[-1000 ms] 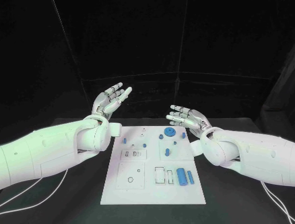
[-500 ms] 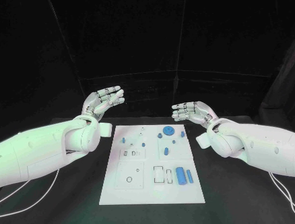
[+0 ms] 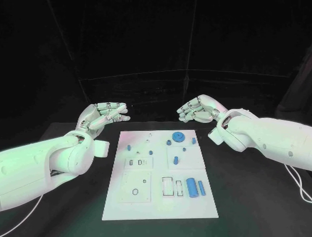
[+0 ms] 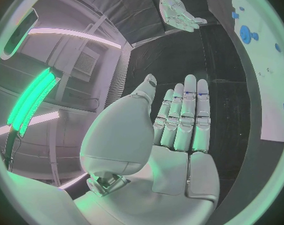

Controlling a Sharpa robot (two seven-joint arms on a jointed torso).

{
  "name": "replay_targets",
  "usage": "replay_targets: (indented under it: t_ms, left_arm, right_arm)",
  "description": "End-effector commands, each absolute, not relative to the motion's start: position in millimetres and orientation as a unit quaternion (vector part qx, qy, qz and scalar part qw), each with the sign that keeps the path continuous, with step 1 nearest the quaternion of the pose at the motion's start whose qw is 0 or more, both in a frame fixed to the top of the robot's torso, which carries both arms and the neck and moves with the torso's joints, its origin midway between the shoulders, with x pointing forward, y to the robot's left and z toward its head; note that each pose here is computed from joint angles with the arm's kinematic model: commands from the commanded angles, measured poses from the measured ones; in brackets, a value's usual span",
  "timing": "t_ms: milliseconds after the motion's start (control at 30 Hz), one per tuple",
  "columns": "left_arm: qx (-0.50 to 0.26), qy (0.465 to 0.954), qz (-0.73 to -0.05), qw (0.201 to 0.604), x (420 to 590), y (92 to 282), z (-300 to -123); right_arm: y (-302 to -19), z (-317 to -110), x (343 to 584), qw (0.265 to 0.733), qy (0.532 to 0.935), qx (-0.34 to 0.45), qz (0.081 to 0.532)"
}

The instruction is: Assemble the parts on the task board

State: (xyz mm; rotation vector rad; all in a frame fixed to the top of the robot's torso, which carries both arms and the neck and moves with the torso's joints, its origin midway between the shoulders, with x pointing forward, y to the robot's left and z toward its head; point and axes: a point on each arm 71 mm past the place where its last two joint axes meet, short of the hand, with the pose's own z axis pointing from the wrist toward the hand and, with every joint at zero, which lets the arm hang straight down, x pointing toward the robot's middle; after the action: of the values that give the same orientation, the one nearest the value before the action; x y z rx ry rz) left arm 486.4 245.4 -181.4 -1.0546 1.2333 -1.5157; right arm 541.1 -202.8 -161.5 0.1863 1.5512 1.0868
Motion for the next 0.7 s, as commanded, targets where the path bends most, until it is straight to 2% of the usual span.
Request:
replay_targets:
  t_ms: [33, 367, 700]
  left_arm:
    - [-0.398, 0.514, -0.63, 0.425, 477.8, 238.0, -176.4]
    - [-0.392, 0.52, -0.643, 0.402, 460.7, 228.5, -170.9]
    - [-0.388, 0.523, -0.651, 0.388, 453.9, 220.5, -168.9]
  right_arm:
    - [-193.4, -160.0, 541.6, 0.611, 0.704, -0.051, 0.359]
    - [-174.0, -156.5, 540.1, 0.63, 0.709, -0.138, 0.284]
    - [-157.4, -159.0, 536.3, 0.623, 0.717, -0.188, 0.251]
